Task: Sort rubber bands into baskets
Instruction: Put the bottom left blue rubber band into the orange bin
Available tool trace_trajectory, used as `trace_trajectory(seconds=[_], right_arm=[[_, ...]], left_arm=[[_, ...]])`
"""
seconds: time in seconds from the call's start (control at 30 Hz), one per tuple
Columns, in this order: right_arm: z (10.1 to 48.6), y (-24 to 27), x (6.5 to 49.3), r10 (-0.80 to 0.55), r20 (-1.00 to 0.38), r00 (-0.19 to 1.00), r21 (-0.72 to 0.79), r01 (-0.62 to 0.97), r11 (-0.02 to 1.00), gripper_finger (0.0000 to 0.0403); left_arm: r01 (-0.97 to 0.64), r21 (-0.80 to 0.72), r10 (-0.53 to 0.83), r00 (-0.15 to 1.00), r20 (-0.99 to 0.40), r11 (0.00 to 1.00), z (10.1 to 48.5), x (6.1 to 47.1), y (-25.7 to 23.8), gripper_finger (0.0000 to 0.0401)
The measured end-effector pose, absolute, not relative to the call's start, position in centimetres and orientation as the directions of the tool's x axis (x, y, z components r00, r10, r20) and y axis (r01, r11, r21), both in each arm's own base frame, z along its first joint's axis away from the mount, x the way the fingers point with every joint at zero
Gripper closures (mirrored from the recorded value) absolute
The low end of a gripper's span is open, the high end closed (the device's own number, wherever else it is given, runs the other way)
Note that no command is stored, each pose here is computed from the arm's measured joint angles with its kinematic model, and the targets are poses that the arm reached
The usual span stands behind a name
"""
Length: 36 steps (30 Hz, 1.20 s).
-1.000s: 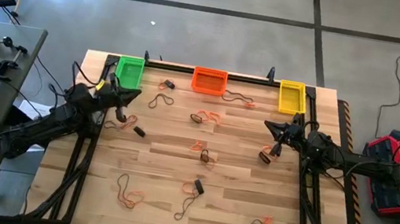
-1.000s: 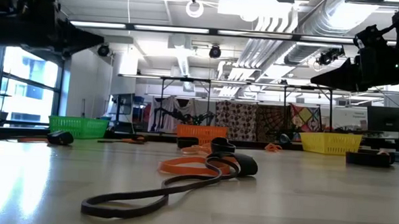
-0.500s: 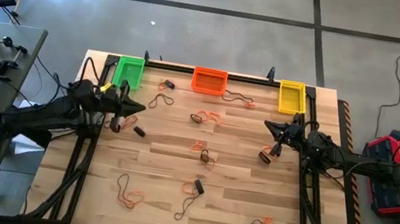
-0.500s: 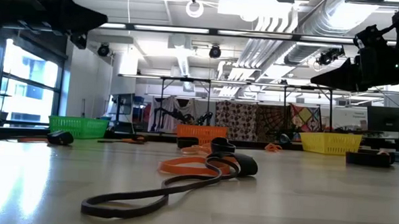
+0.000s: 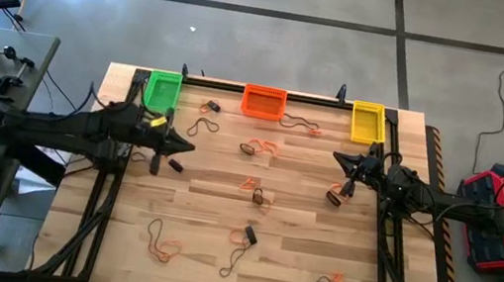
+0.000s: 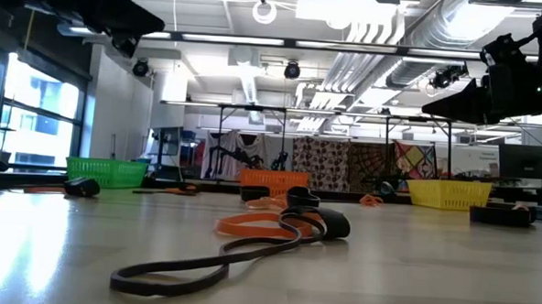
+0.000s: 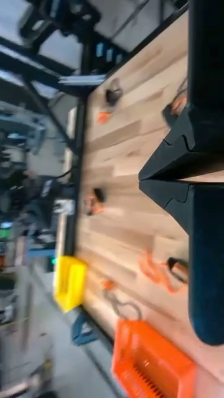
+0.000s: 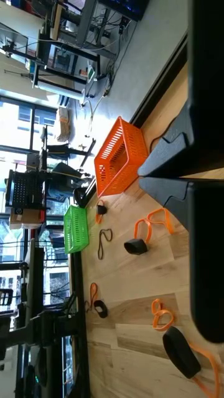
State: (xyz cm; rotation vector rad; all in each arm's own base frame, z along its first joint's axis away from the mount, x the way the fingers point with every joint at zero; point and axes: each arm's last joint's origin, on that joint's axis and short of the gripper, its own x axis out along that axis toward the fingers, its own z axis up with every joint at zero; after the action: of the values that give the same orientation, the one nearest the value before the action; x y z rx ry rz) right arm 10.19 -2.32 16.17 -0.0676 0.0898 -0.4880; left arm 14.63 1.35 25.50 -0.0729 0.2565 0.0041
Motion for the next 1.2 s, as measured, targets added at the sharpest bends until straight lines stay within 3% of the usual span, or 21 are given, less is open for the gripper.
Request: trace_trajectory(seconds=[0.6, 1.2], right_arm=[[16.2, -2.3, 10.2, -0.471, -0.070, 0.880, -0.087, 0.465, 0.881, 0.0402], [16.2, -2.3, 10.2, -0.471, -0.070, 0.879, -0.087, 0.465, 0.881, 0.0402]], left_arm=[[0.104, -0.150, -0.181, 0.655, -0.734, 0.983, 25.1, 18.2, -5.2, 0.0399], [0.082, -0.157, -0.173, 0.262, -0.949, 0.984, 19.6, 18.6, -10.7, 0.0317]])
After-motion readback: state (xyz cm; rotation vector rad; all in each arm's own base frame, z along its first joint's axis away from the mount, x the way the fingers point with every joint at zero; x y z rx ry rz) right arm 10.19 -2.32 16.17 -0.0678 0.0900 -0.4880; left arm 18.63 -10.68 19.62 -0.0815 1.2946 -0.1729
